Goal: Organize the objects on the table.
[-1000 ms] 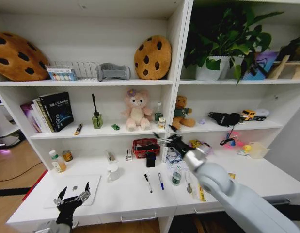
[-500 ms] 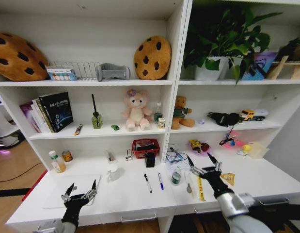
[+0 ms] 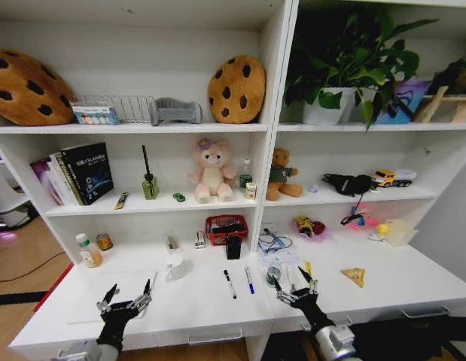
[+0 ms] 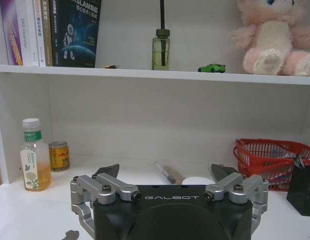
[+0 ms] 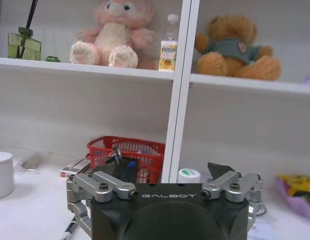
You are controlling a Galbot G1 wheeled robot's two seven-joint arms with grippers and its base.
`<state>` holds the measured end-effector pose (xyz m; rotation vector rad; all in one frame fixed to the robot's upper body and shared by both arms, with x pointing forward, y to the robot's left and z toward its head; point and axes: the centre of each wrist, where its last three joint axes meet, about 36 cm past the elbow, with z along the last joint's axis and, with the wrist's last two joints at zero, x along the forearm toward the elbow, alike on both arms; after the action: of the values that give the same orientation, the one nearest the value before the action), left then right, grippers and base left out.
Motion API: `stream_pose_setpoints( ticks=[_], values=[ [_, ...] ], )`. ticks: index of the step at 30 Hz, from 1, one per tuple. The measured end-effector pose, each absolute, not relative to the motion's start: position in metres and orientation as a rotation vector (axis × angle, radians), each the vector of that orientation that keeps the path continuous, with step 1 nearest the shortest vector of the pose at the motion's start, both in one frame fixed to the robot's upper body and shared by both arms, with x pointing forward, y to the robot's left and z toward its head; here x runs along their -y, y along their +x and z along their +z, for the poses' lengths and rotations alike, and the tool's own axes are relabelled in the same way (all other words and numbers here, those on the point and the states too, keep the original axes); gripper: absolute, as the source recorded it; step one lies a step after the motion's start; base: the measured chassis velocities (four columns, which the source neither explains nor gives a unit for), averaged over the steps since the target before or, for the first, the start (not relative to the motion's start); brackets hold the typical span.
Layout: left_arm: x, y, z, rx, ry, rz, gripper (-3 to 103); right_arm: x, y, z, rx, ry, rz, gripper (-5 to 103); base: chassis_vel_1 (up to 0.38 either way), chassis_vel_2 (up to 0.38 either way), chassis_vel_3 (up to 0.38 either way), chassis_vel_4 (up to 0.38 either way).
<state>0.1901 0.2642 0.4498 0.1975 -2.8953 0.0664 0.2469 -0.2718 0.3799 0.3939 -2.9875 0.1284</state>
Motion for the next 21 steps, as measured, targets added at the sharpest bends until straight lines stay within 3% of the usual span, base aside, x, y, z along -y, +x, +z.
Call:
stream_pose_setpoints(
  ticks=[11, 21],
  values=[
    [-0.255, 0.179, 0.438, 2.845, 0.225, 0.083, 100, 0.250, 0.275, 0.349, 2.857, 0.542, 0.102, 100, 0.000, 0.000, 0.000, 0.000],
    [-0.254, 0.168, 0.419, 2.782, 0.243, 0.040, 100, 0.223, 0.365, 0.332, 2.745, 0.706, 0.054, 100, 0.000, 0.000, 0.000, 0.000]
  ],
)
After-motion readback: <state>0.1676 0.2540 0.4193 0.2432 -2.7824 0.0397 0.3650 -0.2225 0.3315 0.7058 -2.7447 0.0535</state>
